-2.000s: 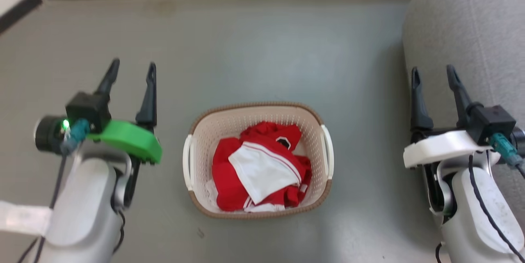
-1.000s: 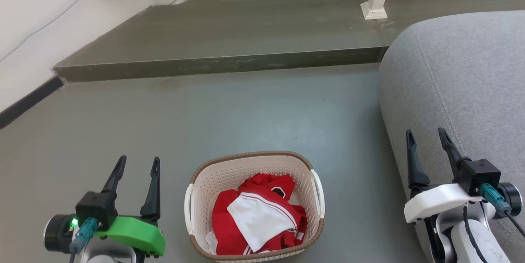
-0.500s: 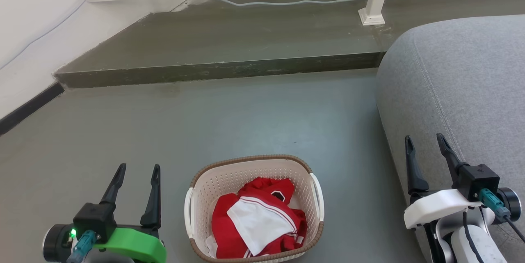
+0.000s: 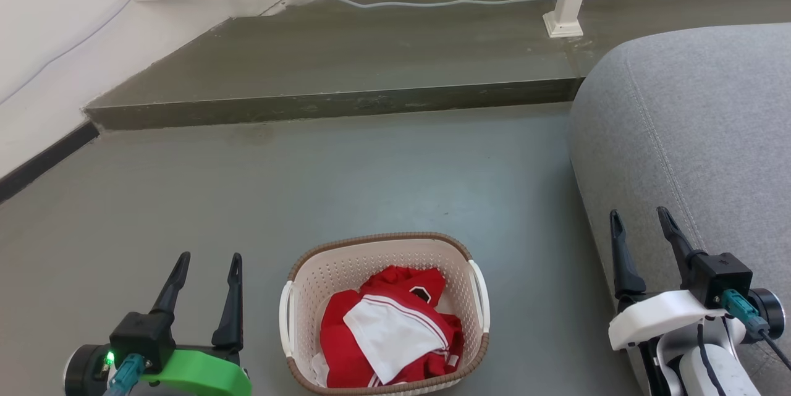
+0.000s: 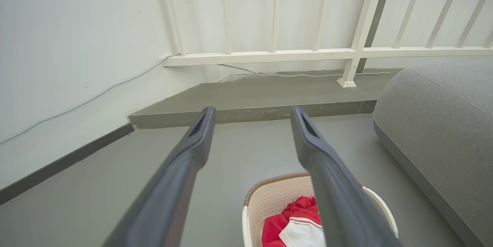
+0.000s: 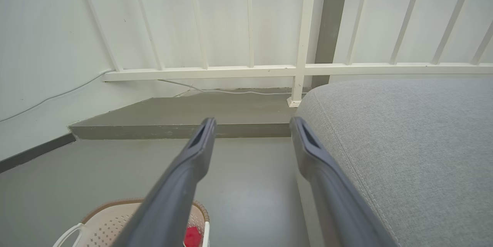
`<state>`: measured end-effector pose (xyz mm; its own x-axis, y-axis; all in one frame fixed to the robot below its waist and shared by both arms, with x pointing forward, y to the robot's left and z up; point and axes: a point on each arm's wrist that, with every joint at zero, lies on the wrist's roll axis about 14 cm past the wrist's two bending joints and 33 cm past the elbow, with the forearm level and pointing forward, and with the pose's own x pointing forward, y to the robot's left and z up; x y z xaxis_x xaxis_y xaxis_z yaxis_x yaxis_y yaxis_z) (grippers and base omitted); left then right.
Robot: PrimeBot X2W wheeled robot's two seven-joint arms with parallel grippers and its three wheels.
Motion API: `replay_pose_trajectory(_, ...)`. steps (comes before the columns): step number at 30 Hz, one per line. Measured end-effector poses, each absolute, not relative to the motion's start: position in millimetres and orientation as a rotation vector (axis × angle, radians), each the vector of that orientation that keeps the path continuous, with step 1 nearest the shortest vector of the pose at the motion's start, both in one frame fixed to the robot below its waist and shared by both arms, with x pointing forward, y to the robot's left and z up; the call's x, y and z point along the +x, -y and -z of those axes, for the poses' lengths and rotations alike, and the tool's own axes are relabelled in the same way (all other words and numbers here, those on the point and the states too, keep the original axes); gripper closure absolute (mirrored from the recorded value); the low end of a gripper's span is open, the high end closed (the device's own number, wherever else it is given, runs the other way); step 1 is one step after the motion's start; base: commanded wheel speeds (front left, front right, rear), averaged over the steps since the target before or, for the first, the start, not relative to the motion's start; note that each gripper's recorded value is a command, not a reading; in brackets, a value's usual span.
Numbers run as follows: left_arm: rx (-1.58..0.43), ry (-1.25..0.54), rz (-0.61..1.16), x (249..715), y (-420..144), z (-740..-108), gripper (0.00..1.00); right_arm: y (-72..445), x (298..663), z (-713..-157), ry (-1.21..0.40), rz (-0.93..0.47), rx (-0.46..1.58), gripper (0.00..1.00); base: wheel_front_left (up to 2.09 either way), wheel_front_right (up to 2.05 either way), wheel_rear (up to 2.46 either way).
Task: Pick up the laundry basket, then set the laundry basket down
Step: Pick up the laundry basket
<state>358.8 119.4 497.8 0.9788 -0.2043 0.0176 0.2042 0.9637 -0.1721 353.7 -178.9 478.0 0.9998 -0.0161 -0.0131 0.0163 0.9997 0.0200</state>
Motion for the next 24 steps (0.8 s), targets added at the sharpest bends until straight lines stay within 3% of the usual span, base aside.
replay_pose_trajectory(24, -0.177, -0.085, 0.208, 371.5, -116.6, -475.3, 0.00, 168.7, 368.9, -452.4, -0.090, -0.007, 0.041, 0.00, 0.00, 0.00, 0.00)
